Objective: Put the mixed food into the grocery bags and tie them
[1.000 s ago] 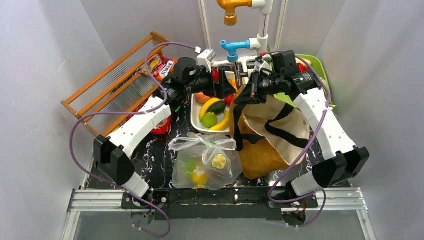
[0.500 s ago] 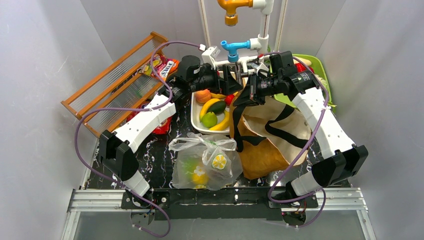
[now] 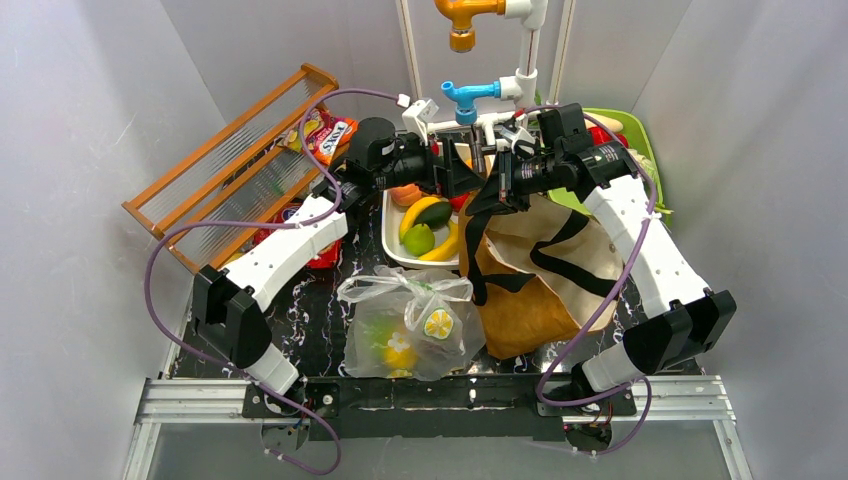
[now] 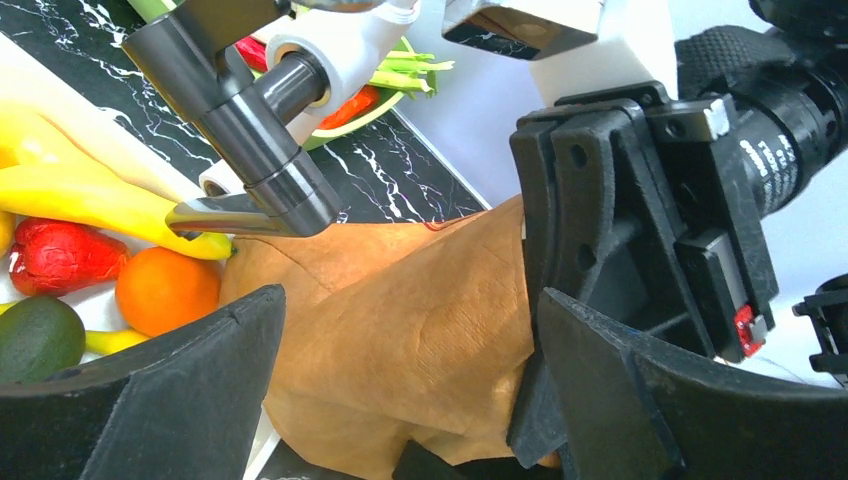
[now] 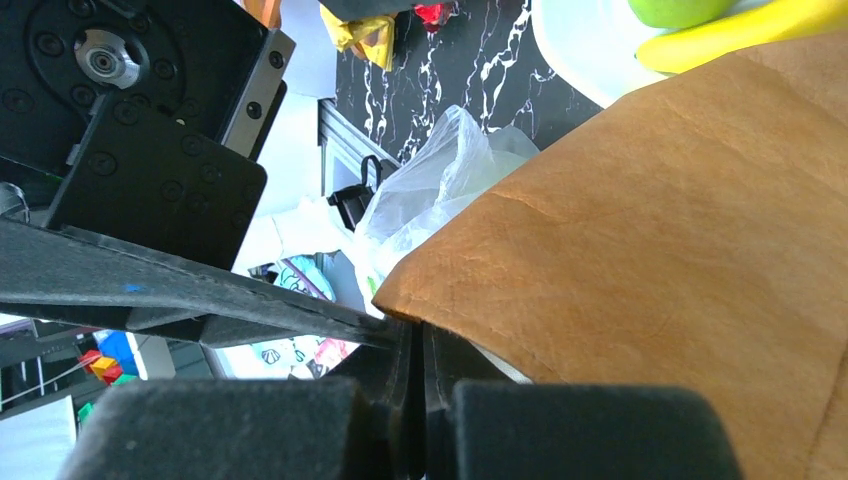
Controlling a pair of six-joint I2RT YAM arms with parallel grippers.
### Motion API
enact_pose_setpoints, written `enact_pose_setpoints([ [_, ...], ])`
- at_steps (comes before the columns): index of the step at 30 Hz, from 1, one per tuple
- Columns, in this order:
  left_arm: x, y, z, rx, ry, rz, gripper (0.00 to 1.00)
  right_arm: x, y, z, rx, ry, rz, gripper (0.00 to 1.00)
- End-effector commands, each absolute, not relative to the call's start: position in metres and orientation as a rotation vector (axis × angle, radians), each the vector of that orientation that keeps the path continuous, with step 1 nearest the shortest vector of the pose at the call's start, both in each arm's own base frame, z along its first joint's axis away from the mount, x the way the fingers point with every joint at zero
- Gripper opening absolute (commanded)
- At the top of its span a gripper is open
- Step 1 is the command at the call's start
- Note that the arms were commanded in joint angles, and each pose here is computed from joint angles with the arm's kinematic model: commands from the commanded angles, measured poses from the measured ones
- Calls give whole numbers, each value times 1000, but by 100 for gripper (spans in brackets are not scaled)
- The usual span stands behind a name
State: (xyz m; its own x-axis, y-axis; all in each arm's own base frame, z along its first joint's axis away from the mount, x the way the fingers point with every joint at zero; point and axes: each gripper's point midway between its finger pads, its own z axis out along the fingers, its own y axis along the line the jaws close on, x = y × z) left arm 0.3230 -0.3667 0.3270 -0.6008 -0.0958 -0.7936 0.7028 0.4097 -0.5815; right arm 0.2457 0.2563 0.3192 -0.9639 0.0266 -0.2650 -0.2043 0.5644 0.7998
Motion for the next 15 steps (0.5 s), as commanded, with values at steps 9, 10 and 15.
enact_pose_setpoints([
  [9,288,-361,363,639,1789,-1344,96,246,259,327,-202,2514,1369,1],
  [10,287,-362,360,645,1797,-1353,95,246,259,328,-202,2513,1369,1],
  [15,282,-368,351,662,1831,-1405,84,246,260,329,-208,2507,1372,1],
])
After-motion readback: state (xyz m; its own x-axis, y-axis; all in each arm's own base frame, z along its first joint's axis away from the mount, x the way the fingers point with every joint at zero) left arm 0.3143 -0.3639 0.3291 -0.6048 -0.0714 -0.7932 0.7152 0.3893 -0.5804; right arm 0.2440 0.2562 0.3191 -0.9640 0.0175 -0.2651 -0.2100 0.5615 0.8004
